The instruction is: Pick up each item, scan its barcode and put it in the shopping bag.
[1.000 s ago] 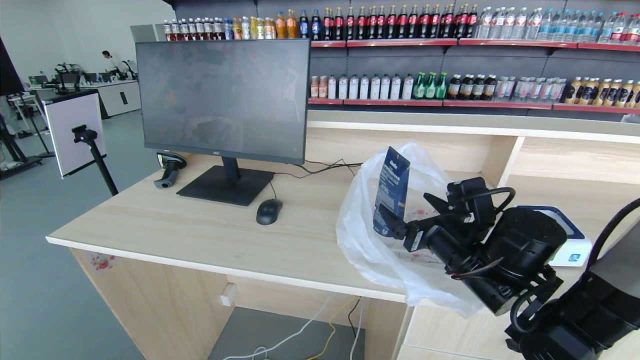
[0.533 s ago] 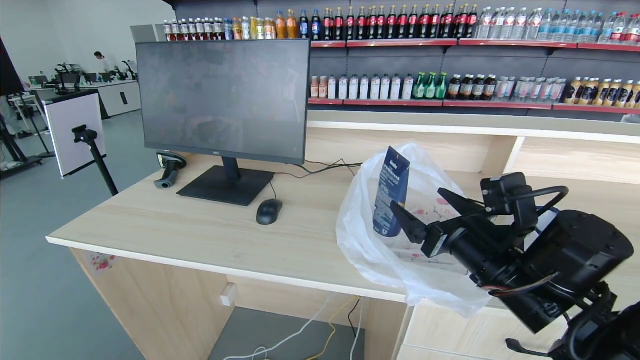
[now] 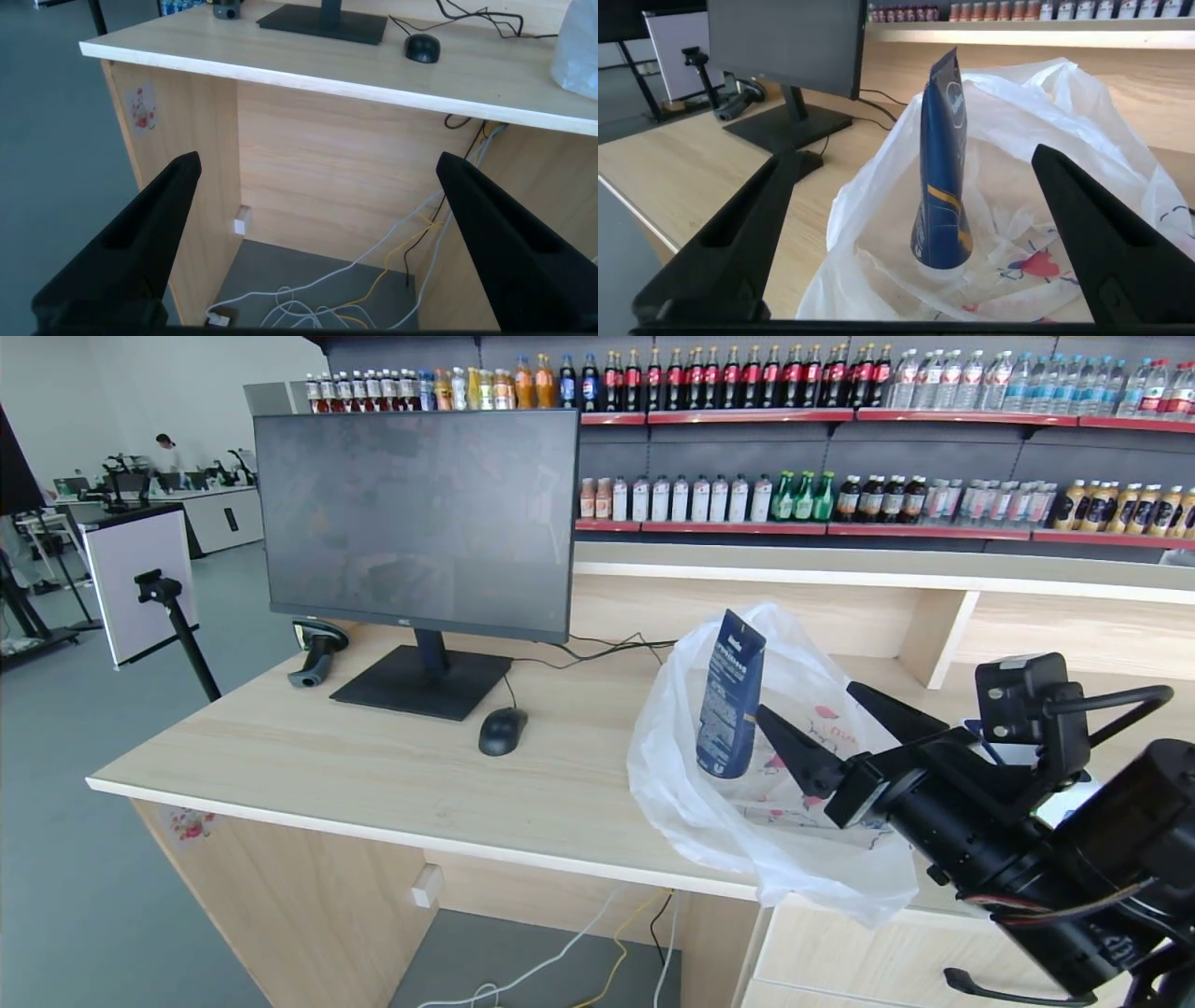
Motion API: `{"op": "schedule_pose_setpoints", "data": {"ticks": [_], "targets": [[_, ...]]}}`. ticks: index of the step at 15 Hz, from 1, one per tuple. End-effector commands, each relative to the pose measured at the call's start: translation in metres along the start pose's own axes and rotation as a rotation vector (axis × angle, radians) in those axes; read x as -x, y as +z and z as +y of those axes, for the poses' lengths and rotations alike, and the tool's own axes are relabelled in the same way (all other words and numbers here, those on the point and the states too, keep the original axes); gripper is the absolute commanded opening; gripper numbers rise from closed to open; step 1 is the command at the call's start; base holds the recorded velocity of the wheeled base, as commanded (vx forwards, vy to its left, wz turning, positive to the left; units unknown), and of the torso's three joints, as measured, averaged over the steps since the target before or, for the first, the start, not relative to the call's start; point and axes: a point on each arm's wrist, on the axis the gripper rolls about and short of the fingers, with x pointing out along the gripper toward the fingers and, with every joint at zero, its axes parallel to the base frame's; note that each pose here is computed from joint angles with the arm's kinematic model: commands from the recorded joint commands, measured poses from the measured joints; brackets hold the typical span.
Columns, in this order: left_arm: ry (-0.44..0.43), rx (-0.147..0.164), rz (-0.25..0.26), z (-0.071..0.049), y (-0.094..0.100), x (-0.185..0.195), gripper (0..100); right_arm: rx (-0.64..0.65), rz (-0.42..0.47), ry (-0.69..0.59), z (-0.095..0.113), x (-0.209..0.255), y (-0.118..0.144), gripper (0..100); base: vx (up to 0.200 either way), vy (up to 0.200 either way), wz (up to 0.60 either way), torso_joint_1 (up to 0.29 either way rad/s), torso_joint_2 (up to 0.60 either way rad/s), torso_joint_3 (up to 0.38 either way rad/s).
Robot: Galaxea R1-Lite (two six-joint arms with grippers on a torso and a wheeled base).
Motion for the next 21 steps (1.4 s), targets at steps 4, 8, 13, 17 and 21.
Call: {"op": "schedule_pose_setpoints", "data": {"ticks": [4,8,13,17,21], "targets": [[0.002,0.000,0.000,0.000,0.000,0.000,100,-0.004,-0.016,-0.048,-0.013,0.005,0.005,100,0.000,0.000,-0.30,0.001,0.00,0.000],[0.001,0.002,0.000,0.000,0.000,0.000,100,-0.004,-0.018,-0.049,-0.013,0.009,0.007,100,0.000,0.000,-0.60,-0.002,0.00,0.000],[0.001,0.002,0.000,0.000,0.000,0.000,100,0.001,-0.012,-0.044,-0.013,0.016,0.008,100,0.000,0.000,-0.36,0.004,0.00,0.002],[0.002,0.005,0.000,0.000,0.000,0.000,100,0.003,-0.001,-0.039,-0.012,0.020,0.006,100,0.000,-0.150,0.00,0.002,0.00,0.003],[0.002,0.003,0.000,0.000,0.000,0.000,100,0.008,0.017,-0.039,-0.013,0.023,0.003,100,0.000,-0.200,0.00,0.001,0.00,-0.001]]}}
